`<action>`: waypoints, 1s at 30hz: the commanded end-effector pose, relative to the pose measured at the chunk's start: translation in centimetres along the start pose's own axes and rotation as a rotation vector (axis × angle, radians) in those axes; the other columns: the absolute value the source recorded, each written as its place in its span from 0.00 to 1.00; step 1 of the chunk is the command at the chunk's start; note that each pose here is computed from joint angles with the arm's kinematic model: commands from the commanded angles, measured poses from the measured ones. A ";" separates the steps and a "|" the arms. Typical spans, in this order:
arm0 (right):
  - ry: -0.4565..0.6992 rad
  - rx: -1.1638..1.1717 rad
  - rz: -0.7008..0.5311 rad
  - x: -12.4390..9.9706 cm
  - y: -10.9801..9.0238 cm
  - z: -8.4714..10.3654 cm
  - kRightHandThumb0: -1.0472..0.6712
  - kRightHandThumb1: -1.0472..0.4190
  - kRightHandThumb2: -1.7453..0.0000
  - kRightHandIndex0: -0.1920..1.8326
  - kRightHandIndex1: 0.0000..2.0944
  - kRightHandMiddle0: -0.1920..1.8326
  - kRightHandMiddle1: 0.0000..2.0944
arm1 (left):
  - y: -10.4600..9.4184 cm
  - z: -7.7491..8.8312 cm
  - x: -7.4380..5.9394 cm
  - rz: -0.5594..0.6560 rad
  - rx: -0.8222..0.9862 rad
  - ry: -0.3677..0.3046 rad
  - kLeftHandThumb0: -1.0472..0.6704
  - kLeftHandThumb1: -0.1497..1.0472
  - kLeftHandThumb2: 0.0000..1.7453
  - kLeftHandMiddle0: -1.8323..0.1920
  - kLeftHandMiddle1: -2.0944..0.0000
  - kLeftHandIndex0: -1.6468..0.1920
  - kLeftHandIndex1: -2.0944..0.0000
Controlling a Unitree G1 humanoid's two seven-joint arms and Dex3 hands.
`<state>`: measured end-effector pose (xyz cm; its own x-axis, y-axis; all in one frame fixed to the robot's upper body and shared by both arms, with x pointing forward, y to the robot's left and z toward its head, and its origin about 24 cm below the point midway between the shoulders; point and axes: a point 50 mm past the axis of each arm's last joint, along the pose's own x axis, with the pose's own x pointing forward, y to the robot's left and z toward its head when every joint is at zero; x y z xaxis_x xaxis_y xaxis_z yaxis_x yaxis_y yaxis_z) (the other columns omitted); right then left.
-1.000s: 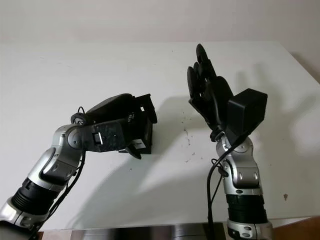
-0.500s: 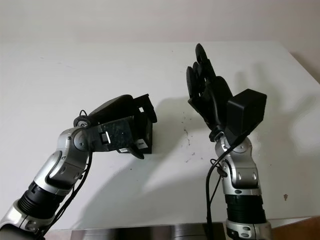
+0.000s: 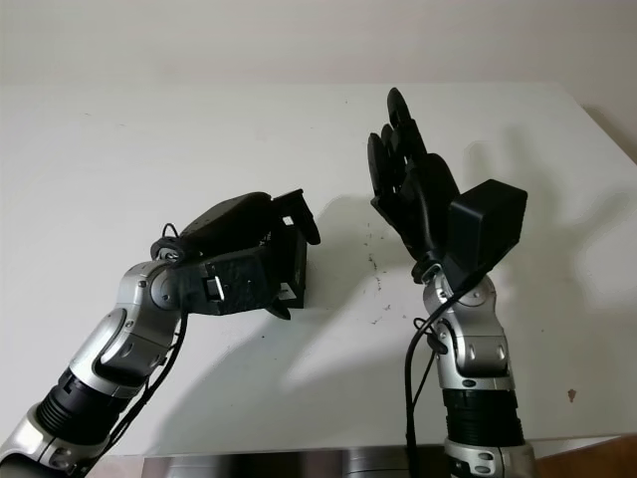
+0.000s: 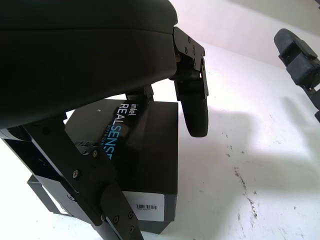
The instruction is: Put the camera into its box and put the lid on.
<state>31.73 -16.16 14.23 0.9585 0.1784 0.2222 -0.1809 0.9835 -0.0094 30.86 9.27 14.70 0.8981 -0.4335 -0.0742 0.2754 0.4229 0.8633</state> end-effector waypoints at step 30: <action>0.014 0.013 -0.016 -0.5 0.2 0.1 0.21 0.00 0.66 0.03 0.03 0.05 0.02 | -3.5 1.2 1.7 -0.260 0.283 0.132 0.14 1.00 0.33 1.00 1.00 1.00 1.00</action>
<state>31.42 -16.15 13.82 0.9685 0.1583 0.1922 -0.1631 0.9866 0.0093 31.59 7.00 13.69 0.8848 -0.3572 -0.2993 0.3578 0.1094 0.9274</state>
